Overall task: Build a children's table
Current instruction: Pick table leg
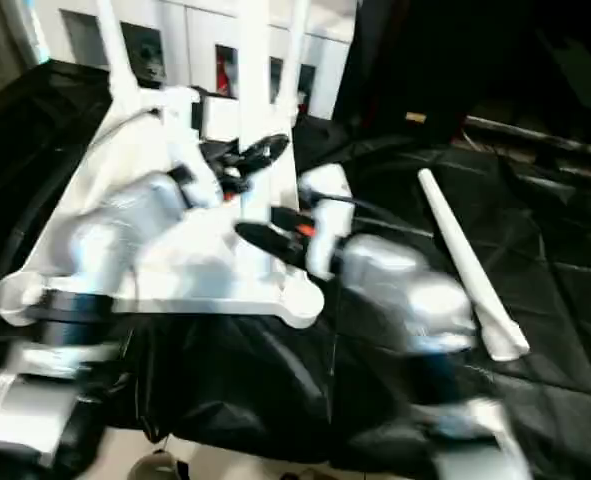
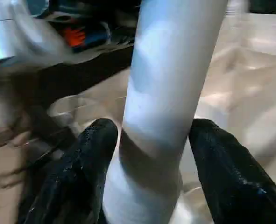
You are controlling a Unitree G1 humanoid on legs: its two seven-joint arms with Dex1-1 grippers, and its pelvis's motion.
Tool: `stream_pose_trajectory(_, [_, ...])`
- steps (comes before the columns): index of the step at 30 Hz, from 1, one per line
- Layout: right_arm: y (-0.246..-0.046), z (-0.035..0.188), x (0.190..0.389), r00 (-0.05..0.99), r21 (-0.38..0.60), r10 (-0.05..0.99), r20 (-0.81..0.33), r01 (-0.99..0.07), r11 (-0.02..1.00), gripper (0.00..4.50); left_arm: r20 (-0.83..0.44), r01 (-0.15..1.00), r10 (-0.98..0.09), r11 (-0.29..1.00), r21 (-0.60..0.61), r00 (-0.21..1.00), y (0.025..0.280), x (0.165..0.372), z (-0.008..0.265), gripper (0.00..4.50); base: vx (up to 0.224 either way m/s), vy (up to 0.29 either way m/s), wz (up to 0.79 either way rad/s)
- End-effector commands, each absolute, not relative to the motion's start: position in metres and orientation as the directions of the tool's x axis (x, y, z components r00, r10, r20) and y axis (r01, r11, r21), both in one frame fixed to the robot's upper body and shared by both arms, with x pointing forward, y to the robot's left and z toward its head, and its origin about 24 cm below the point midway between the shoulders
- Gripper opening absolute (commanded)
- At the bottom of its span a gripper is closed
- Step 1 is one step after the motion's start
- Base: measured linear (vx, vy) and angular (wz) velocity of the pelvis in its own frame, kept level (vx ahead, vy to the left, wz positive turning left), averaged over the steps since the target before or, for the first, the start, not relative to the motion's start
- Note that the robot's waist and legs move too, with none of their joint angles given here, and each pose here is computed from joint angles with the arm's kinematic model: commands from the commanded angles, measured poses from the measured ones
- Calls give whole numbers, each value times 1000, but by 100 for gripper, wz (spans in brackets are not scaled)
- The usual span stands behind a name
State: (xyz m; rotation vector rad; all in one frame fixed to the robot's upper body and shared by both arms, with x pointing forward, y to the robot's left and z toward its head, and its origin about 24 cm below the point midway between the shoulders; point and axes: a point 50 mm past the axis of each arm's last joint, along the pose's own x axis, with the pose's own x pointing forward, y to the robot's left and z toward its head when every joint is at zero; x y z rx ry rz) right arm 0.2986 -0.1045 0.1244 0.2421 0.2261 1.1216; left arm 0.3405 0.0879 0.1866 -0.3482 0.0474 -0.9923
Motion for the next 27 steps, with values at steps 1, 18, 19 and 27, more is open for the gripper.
stream_pose_trajectory(1, [-101, 130, 287, 307, 321, 951, -23, -899, 298, 276, 165, 893, -897, 358, -272, 410, 83, 330, 198, 189, 0, 0, 0])
stream_pose_trajectory(18, [-108, 130, 275, 194, 351, 981, -25, -917, 190, 207, 344, 962, -938, -53, -267, 44, 88, 303, 217, 188, 0, 0, 0])
stream_pose_trajectory(19, [-108, 130, 275, 197, 351, 980, -25, -916, 193, 205, 345, 962, -938, -52, -270, 46, 88, 303, 217, 188, 0, 0, 0])
stream_pose_trajectory(27, [-108, 127, 293, 366, 316, 930, -44, -878, 360, 199, 303, 953, -930, 122, -278, 207, 86, 317, 213, 258, 0, 0, 0])
